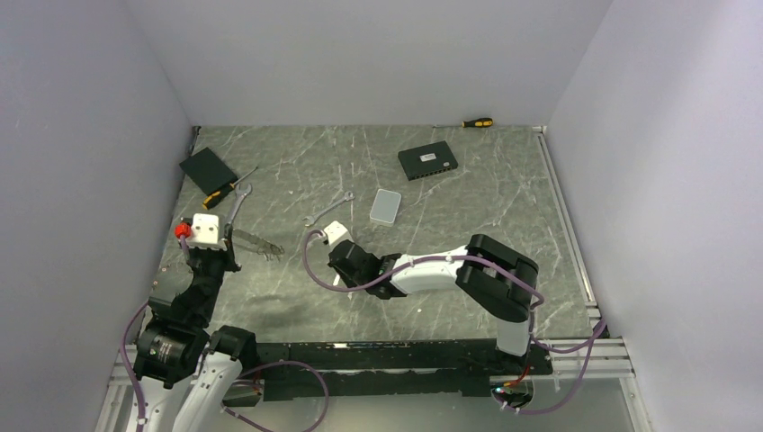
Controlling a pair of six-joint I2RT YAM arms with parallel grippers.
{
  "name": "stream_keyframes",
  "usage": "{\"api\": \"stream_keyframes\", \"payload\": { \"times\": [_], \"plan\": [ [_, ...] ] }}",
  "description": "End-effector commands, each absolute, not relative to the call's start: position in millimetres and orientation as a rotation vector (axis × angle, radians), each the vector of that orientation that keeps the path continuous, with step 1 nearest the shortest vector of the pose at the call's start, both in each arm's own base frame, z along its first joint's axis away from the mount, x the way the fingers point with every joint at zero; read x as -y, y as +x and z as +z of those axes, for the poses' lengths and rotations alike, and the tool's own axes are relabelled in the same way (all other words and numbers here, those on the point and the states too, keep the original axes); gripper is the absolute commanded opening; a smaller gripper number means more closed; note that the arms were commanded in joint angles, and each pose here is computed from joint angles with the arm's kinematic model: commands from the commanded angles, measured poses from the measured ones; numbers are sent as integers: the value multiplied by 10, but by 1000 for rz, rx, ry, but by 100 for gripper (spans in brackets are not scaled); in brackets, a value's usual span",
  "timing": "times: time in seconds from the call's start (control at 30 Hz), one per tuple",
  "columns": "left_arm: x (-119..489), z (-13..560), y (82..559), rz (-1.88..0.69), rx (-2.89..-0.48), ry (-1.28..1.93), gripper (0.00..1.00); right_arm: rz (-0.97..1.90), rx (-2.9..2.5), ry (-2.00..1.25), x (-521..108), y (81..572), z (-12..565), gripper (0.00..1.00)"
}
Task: Put the keys on the keyring
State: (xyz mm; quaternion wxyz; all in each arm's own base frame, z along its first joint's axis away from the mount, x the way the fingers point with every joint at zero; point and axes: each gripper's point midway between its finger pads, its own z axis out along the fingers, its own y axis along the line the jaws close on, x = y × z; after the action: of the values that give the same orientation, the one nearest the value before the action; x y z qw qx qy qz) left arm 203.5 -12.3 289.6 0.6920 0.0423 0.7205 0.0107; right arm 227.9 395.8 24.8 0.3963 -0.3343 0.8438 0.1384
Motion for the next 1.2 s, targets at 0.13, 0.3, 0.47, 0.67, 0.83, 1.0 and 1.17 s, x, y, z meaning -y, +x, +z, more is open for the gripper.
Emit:
{"api": "stream_keyframes", "payload": {
  "times": [0.13, 0.3, 0.47, 0.67, 0.83, 1.0, 1.17],
  "plan": [
    [139, 3146, 2031, 3, -1517, 86, 0, 394, -1999, -860, -3905, 2289, 674, 0],
    [149, 3159, 2023, -4, -1512, 89, 0, 435, -1879, -882, -3804, 2263, 998, 0],
    [203, 3166, 2018, -27, -1504, 114, 0, 506, -1768, -910, -3727, 2196, 1331, 0],
    [584, 3194, 2005, -176, -1463, 300, 0, 668, -1404, -1086, -3629, 1808, 1771, 0],
    [1129, 3185, 1859, -411, -1398, 573, 0, 754, -1123, -1251, -3521, 1405, 1954, 0],
    [1557, 3123, 1651, -654, -1355, 804, 0, 816, -948, -1294, -3378, 1124, 2194, 0],
    [1892, 3046, 1385, -953, -1303, 1010, 0, 868, -881, -1321, -3294, 951, 2385, 0]
  ]
}}
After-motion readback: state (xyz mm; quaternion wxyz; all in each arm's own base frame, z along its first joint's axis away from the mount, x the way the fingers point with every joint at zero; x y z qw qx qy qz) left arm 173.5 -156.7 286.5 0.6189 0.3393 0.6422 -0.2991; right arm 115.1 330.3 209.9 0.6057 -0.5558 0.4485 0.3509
